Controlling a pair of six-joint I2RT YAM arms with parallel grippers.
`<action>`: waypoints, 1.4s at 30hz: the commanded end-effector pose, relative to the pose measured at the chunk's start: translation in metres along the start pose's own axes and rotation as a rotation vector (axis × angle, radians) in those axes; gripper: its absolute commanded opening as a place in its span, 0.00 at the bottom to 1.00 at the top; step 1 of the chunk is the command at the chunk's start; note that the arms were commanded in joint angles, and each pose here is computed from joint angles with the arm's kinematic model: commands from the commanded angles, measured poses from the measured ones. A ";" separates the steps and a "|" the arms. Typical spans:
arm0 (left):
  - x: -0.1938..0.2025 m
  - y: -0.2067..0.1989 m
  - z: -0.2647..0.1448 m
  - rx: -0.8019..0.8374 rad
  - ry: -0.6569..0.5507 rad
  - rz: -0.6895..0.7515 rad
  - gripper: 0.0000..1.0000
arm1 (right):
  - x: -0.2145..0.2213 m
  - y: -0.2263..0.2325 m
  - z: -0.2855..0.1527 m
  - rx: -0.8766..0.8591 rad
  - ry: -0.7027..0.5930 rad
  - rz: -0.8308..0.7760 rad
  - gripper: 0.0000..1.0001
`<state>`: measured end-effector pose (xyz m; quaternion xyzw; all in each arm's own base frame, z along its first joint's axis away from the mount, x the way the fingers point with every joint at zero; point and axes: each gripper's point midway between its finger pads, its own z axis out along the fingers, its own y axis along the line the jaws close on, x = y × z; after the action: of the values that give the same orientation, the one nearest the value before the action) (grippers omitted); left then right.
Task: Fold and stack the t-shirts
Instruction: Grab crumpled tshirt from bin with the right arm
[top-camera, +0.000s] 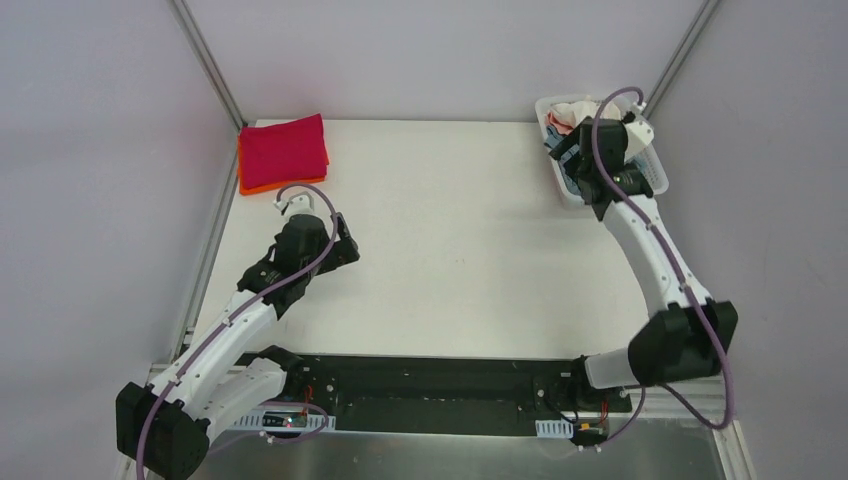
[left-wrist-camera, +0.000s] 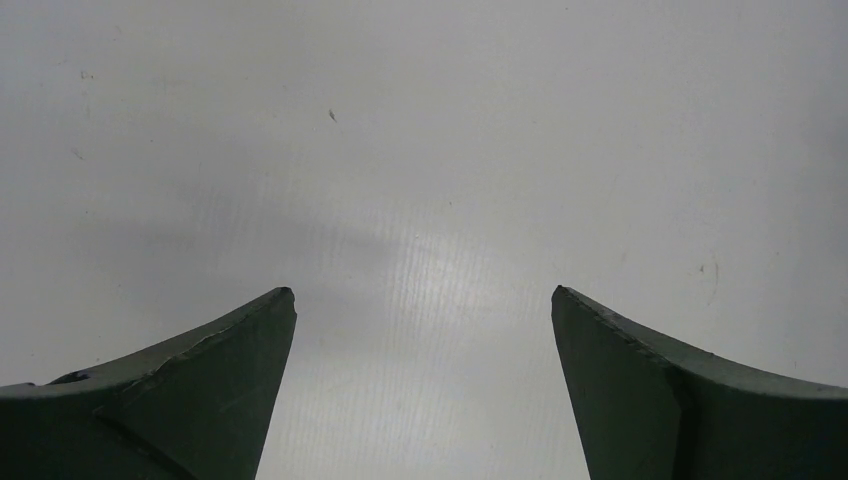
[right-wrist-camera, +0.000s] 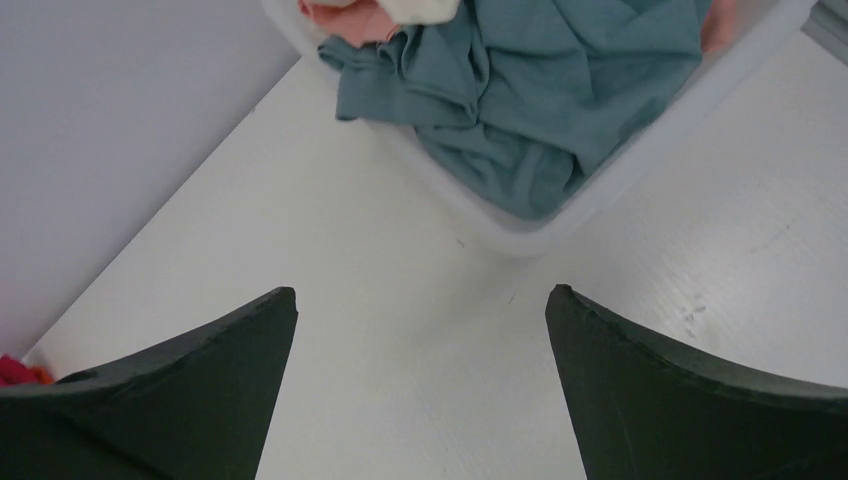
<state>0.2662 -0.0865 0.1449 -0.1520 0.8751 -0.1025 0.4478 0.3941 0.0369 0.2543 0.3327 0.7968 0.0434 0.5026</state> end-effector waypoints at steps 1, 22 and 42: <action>-0.010 -0.002 0.003 -0.022 -0.034 -0.019 0.99 | -0.032 0.002 0.045 0.053 0.017 -0.025 1.00; -0.009 0.005 0.018 -0.090 -0.014 0.020 0.99 | -0.073 0.034 0.213 -0.110 0.052 -0.290 0.99; -0.011 0.005 0.027 -0.128 -0.003 0.035 0.99 | -0.073 0.039 0.286 -0.090 -0.051 -0.246 0.64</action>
<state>0.2820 -0.0781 0.1177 -0.1597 0.8950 -0.0370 0.4149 0.6529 -0.0446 0.1548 0.1963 0.8488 0.0032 0.4910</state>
